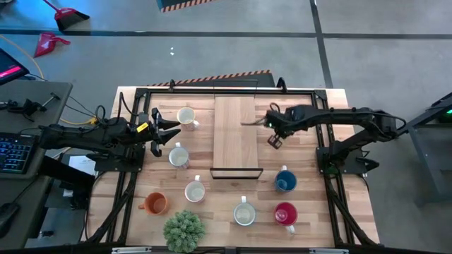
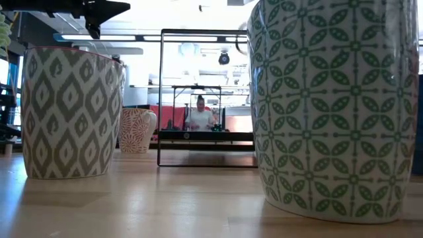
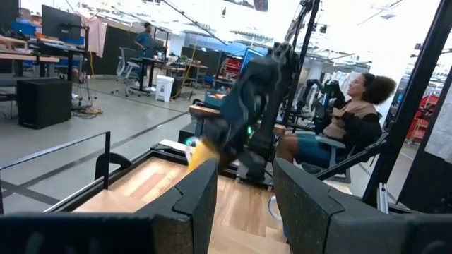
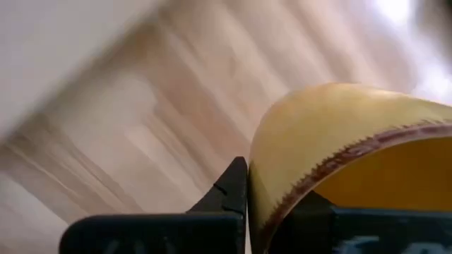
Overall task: Place coffee mugs
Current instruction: Put the yellow cup on the shelf
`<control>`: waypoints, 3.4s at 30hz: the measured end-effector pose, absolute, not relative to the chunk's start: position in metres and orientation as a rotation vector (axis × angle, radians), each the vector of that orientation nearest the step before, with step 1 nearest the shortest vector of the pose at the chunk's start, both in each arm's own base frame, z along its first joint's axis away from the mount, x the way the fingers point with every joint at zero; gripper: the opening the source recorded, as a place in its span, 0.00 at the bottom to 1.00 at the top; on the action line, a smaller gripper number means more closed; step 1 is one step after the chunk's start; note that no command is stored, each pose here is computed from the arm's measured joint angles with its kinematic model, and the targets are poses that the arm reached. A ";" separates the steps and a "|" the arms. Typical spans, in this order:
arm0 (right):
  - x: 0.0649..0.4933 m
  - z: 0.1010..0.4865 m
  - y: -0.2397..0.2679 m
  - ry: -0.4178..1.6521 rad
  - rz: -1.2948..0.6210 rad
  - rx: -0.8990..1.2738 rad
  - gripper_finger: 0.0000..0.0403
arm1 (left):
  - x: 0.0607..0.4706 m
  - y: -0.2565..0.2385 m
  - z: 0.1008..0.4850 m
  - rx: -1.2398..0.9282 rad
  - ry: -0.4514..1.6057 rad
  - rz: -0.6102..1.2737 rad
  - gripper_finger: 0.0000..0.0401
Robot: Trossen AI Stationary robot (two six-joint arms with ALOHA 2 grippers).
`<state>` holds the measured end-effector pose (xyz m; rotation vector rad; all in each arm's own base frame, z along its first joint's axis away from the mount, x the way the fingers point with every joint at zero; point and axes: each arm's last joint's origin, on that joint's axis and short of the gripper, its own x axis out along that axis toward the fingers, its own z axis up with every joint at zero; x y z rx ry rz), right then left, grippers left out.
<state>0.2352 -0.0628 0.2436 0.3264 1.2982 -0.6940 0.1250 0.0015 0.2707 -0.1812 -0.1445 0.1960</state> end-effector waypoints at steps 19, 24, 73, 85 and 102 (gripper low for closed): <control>0.302 0.335 -0.123 1.002 -0.723 0.632 0.00 | 0.125 0.003 0.263 -0.190 -0.077 0.274 0.32; 0.339 0.329 -0.138 1.011 -0.790 0.720 0.00 | 0.125 0.004 0.263 -0.191 -0.079 0.296 0.32; 0.394 0.265 -0.228 1.053 -0.977 1.006 0.00 | 0.125 0.003 0.264 -0.198 -0.081 0.272 0.32; 0.398 0.250 -0.231 1.103 -0.952 1.029 0.00 | 0.125 0.003 0.264 -0.190 -0.080 0.272 0.32; 0.402 0.244 -0.232 1.099 -0.962 0.980 0.13 | 0.125 0.003 0.264 -0.188 -0.079 0.272 0.32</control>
